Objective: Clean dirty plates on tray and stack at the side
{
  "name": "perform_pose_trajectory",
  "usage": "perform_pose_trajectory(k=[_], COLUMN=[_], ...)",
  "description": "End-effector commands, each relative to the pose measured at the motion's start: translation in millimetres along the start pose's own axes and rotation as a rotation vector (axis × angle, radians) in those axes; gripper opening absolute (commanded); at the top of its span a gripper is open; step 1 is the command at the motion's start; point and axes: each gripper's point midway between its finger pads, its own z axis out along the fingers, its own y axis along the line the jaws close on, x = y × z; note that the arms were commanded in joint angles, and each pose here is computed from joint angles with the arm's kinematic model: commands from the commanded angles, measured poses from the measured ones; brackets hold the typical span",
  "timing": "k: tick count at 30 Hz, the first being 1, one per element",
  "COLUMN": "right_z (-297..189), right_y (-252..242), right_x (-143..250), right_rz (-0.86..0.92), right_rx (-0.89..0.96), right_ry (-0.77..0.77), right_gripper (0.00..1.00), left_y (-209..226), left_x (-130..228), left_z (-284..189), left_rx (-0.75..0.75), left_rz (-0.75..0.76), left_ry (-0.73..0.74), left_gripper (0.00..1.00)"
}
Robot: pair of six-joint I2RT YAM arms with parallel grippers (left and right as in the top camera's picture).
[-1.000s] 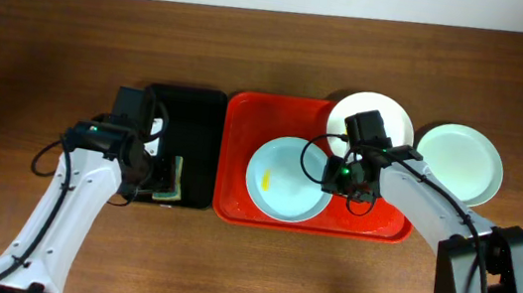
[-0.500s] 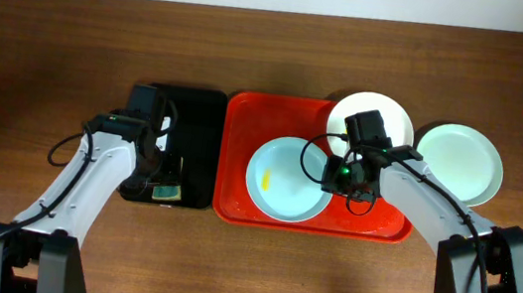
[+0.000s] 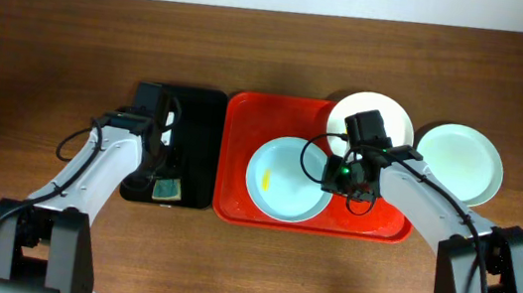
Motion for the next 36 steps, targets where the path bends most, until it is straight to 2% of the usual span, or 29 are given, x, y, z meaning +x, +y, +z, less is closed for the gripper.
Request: perform_pose_trajectory(k=[1,11,24,28,36], right_z=[-1.1,-1.0,-1.0,-1.1,-1.1], right_y=[2.6,1.4,1.3,1.4,1.3], right_x=[-4.3,-2.2,-2.0,-2.1,-1.7], right_rz=[-0.014,-0.012,-0.012,-0.012,-0.012], right_rx=[0.007,0.011,0.012,0.012,0.012], right_ry=[-0.009,0.0,0.001,0.0,0.002], right_gripper=[0.41,0.41,0.41,0.41,0.41], left_y=[4.4,7.7,7.6,6.0,8.1], left_x=[1.3,15.9,15.9,15.0,23.6], left_z=[5.2,14.4,18.5,19.0,34.6], left_rx=[-0.028,-0.035,-0.035,-0.034,-0.034], left_rz=[0.014,0.014,0.01,0.015,0.015], left_ry=[0.005,0.039,0.038,0.034,0.037], left_gripper=[0.39,0.4,0.41,0.38,0.37])
